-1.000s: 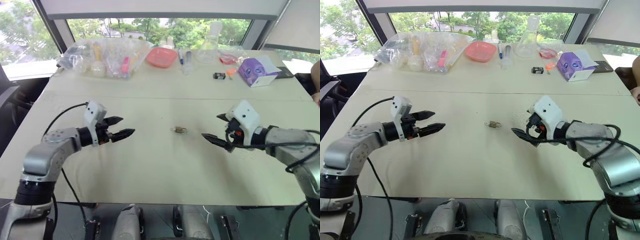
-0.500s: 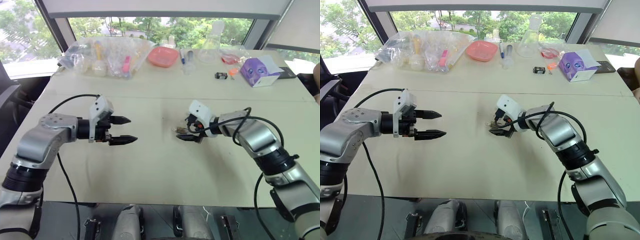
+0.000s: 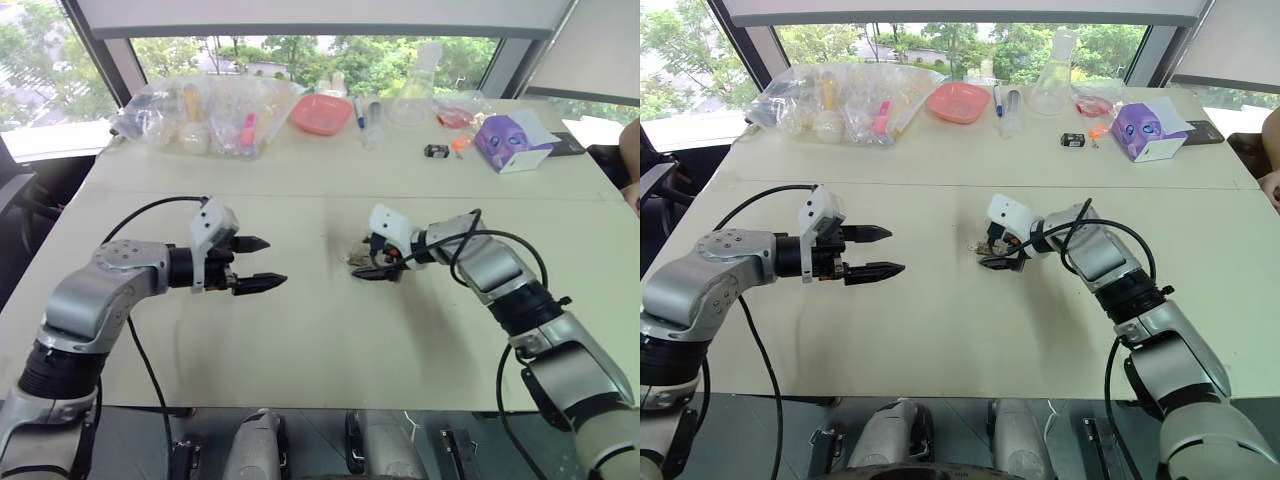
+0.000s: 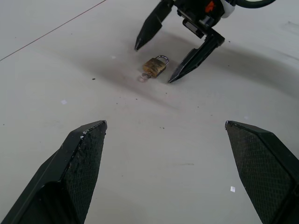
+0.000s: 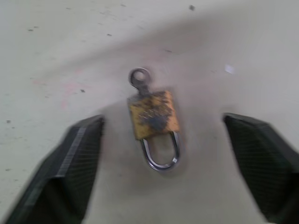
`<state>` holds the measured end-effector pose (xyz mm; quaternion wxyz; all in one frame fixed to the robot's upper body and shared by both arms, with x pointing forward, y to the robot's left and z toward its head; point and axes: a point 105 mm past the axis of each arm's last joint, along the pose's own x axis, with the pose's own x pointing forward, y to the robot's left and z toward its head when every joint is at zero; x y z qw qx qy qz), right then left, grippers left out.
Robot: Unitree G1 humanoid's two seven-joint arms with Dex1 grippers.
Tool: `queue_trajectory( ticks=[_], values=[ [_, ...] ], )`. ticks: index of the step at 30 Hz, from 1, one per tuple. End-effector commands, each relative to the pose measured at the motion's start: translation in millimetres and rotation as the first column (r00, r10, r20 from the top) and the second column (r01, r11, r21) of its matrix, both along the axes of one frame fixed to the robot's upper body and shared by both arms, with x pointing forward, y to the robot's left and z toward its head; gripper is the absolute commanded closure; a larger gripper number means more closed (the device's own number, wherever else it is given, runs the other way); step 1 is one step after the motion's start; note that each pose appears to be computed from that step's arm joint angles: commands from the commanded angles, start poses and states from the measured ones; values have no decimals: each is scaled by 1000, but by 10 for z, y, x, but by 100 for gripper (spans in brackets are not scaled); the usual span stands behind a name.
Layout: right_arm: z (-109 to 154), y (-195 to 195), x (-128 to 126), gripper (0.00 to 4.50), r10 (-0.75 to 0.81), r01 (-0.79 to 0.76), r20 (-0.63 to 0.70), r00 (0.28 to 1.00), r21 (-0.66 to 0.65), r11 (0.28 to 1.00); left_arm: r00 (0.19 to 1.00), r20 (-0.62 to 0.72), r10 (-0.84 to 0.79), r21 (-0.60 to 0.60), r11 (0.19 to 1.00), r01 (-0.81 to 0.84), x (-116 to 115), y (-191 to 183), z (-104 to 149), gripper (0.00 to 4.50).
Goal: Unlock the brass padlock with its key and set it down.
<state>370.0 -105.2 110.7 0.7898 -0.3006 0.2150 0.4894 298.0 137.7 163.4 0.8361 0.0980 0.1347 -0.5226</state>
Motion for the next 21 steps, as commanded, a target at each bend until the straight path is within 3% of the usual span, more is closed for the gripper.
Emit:
queue_trajectory(
  ticks=[1, 4, 7, 9, 12, 14, 17, 21],
  values=[
    [-134, -6, -21, 241, 25, -26, -27, 999, -44, 999, 999, 36, -9, -1, 1000, 10, 13, -19, 77, 26],
    [-155, -23, -12, 381, 15, -17, -33, 999, -46, 999, 999, 37, -7, 3, 1000, 7, 41, -18, 71, 26],
    [-18, -9, 28, 382, -1, 2, 43, 999, -25, 1000, 999, 40, 9, -35, 999, -8, 98, -18, 96, 26],
    [211, 42, 57, 382, 25, -23, 191, 981, -10, 1000, 998, 36, 52, -100, 994, -48, 208, -5, 132, 26],
    [766, 195, 9, 382, 81, -96, 520, 850, 3, 995, 996, -12, 93, -270, 958, -92, 415, -52, 248, 26],
    [1035, 288, -76, 382, 82, -132, 636, 767, 31, 991, 995, -34, 89, -346, 933, -96, 518, -111, 320, 26],
    [1200, 359, -207, 382, 111, -172, 712, 693, 13, 985, 998, -48, 51, -400, 914, -66, 614, -210, 380, 26],
    [1312, 420, -324, 382, 122, -196, 739, 663, 13, 981, 999, -40, -24, -414, 910, 6, 667, -360, 420, 26]
  ],
)
